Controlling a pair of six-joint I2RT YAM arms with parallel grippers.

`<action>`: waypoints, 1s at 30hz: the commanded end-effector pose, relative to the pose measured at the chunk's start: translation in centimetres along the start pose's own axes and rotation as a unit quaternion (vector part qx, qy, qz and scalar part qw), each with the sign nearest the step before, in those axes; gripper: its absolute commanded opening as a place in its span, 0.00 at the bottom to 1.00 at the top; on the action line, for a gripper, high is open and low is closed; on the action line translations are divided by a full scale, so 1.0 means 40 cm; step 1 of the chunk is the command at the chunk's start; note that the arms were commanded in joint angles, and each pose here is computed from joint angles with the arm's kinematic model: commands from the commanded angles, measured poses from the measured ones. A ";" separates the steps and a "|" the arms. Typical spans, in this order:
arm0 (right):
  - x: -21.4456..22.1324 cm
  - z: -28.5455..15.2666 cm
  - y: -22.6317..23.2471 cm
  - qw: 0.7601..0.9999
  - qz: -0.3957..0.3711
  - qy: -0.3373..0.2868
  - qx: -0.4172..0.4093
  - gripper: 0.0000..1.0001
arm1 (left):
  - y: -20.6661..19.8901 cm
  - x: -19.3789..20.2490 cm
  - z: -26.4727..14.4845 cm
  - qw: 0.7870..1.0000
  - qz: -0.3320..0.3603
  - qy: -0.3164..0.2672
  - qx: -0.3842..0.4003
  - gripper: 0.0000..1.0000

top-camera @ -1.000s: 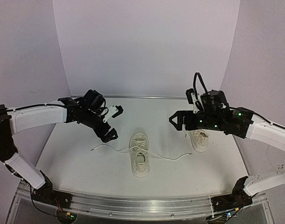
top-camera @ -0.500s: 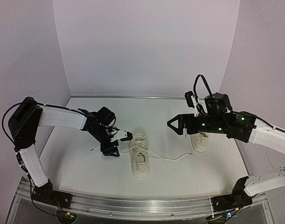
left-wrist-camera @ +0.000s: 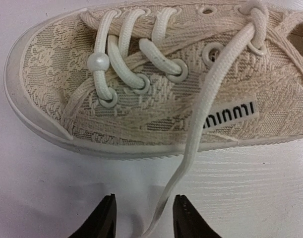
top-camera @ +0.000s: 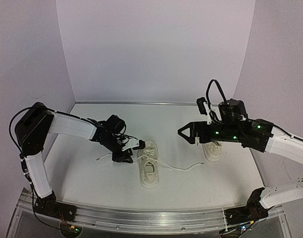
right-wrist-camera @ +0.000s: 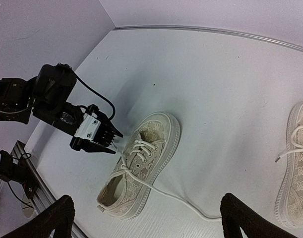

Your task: Tie the shoes

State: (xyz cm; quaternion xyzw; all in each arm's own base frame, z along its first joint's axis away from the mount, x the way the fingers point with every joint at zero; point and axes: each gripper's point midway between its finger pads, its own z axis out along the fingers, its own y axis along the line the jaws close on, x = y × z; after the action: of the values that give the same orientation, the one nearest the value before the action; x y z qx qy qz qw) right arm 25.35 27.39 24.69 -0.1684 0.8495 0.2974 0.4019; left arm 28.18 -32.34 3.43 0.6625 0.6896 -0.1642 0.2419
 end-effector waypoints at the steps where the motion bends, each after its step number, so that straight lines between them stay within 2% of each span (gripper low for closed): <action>1: -0.008 0.007 0.005 1.000 -0.006 -0.006 -0.006 0.98 | 0.012 -0.035 0.005 0.999 0.015 -0.028 -0.001 0.33; 10: -0.005 0.011 0.005 1.000 -0.007 -0.003 -0.007 0.98 | 0.006 -0.022 0.011 1.000 0.010 -0.016 0.008 0.32; 13: -0.004 0.011 0.004 1.000 -0.006 -0.002 -0.006 0.98 | 0.005 -0.020 0.012 1.000 0.009 -0.013 0.011 0.23; 18: -0.004 0.014 0.001 1.000 -0.002 -0.003 -0.002 0.98 | -0.002 -0.023 0.005 1.000 0.007 -0.012 0.015 0.02; 22: 0.007 0.037 0.002 1.000 0.004 0.012 -0.003 0.97 | -0.004 -0.078 -0.035 0.999 0.003 -0.046 0.004 0.00; 25: 0.023 0.071 0.012 0.999 0.010 0.035 -0.013 0.91 | -0.008 -0.144 -0.087 0.995 0.003 -0.095 -0.008 0.00; 30: 0.053 0.142 0.033 0.996 0.018 0.073 -0.038 0.74 | -0.026 -0.223 -0.152 0.988 0.007 -0.155 -0.023 0.00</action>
State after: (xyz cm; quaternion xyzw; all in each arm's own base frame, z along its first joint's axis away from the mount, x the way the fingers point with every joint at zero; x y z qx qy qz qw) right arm 25.96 29.60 19.72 -0.1803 0.8793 0.2875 0.3342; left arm 26.91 -34.36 7.20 0.6478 0.6775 -0.2069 0.2803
